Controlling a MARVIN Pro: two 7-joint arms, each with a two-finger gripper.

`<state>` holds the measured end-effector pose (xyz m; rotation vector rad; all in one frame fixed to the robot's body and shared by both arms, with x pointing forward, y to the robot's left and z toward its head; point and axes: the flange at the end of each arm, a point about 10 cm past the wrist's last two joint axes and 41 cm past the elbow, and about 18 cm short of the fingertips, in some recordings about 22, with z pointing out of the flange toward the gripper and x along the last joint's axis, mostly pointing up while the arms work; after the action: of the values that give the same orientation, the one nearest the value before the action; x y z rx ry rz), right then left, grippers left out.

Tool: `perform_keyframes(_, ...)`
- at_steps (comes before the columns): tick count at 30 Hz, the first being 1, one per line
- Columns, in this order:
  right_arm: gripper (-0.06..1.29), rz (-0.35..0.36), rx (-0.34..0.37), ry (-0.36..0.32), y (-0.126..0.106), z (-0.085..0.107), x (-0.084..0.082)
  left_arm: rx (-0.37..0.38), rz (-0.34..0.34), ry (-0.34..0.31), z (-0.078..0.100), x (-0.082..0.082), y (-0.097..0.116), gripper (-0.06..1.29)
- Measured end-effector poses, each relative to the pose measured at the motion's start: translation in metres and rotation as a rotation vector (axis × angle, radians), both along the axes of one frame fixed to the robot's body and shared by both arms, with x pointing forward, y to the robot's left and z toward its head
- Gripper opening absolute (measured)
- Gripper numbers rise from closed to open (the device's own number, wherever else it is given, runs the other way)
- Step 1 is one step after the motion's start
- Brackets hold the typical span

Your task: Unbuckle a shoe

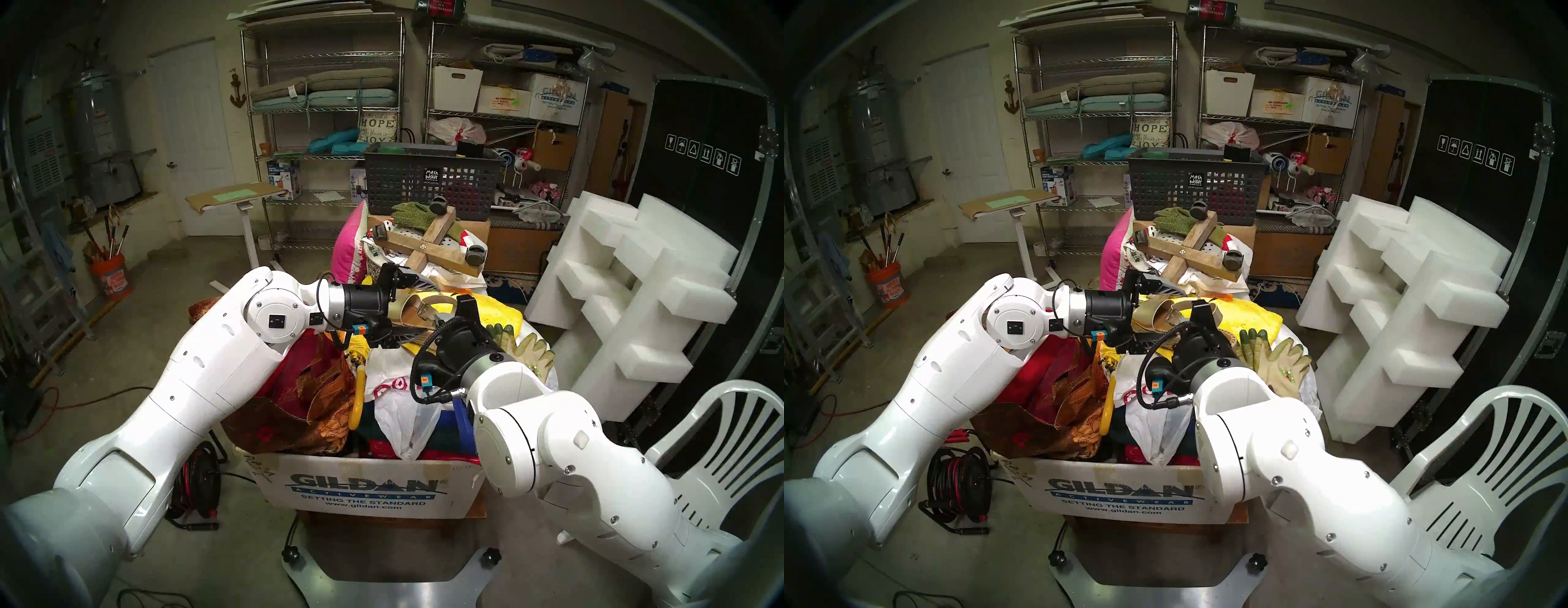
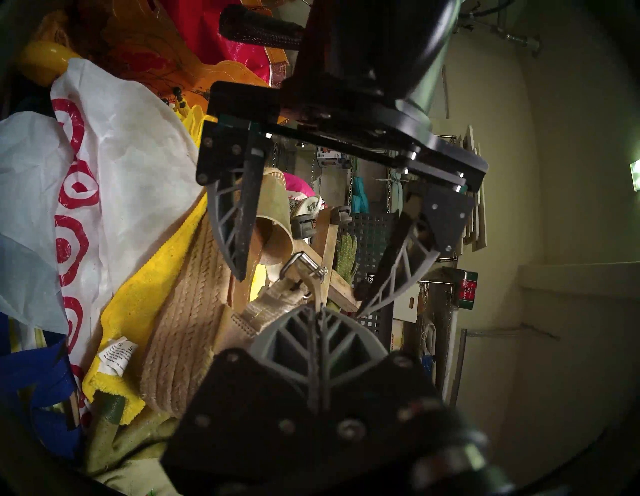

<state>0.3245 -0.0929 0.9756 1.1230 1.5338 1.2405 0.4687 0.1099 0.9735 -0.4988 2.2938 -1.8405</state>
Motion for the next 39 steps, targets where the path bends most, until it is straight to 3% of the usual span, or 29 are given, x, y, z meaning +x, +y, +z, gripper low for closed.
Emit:
perform_keyframes(10,-0.03,0.001,0.018,-0.011,0.0,0.007,-0.001,0.0,0.055,-0.011,0.001,-0.004,0.008,1.14)
perform_keyframes(15,-0.03,0.007,0.037,-0.016,0.002,0.012,0.0,-0.02,0.071,0.002,-0.001,-0.012,0.01,1.01)
perform_keyframes(19,-0.03,0.016,0.048,-0.02,0.005,0.016,0.001,-0.035,0.096,0.014,-0.002,-0.017,0.012,0.84)
perform_keyframes(25,-0.03,0.035,0.054,-0.022,0.013,0.017,0.004,-0.064,0.141,0.024,-0.001,-0.021,0.016,0.47)
perform_keyframes(36,-0.03,0.004,0.034,-0.032,0.015,0.012,0.016,-0.08,0.163,0.029,0.003,-0.028,0.019,0.49)
perform_keyframes(39,-0.03,-0.011,0.035,-0.037,0.014,0.012,0.02,-0.081,0.167,0.031,0.003,-0.029,0.02,0.63)
